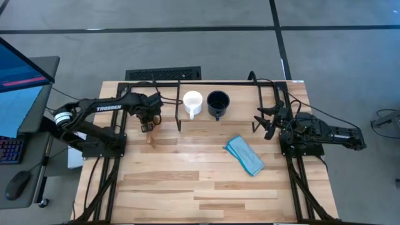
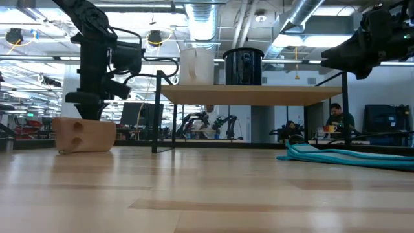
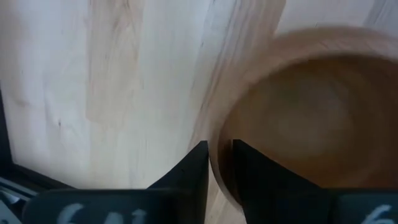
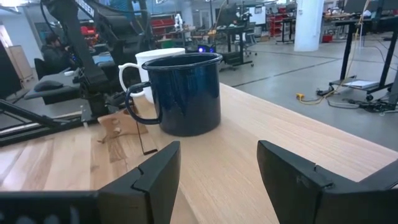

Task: Stack small to large cups/mugs on shelf
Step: Put the brown wooden mug on the shelf

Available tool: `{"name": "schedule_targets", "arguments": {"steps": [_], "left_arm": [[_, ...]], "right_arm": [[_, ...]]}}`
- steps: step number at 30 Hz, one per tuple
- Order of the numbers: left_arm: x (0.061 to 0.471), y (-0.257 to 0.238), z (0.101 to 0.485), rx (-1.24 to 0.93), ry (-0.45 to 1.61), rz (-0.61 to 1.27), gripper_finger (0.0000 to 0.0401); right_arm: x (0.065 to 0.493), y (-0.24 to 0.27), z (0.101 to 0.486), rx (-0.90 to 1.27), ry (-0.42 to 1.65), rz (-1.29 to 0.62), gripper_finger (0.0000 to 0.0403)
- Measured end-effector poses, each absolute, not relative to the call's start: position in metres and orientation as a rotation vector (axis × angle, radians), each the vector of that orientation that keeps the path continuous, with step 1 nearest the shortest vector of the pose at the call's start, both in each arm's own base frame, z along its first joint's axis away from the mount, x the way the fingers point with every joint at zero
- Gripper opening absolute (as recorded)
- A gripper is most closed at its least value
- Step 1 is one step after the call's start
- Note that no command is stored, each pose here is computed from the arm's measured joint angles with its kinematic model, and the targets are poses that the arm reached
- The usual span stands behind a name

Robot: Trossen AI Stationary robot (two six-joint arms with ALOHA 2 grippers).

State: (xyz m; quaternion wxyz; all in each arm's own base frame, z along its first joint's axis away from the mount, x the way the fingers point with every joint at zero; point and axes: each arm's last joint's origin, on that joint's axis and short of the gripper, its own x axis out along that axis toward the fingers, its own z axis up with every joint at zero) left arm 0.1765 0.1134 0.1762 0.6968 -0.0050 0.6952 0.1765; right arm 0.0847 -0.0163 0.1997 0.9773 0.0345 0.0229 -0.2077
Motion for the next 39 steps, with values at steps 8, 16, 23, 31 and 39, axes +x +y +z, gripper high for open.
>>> {"name": "schedule_targets", "arguments": {"steps": [8,16,23,31,39], "left_arm": [[0.177,0.111,0.177,-0.071,1.528,0.339,0.0014],[0.181,0.103,0.176,-0.253,1.472,0.289,0.0008],[0.194,0.079,0.175,-0.393,1.414,0.158,0.0007],[0.207,0.049,0.176,-0.313,1.413,0.191,0.0007],[0.209,0.041,0.176,-0.341,1.419,0.248,0.0007]], "right_arm": [[0.085,-0.016,0.200,0.070,0.043,-0.419,0.0235],[0.085,-0.016,0.200,0.071,0.041,-0.419,0.0235],[0.085,-0.016,0.200,0.071,0.041,-0.419,0.0235],[0.085,-0.016,0.200,0.071,0.041,-0.419,0.0235],[0.085,-0.016,0.200,0.072,0.042,-0.419,0.0235]]}}
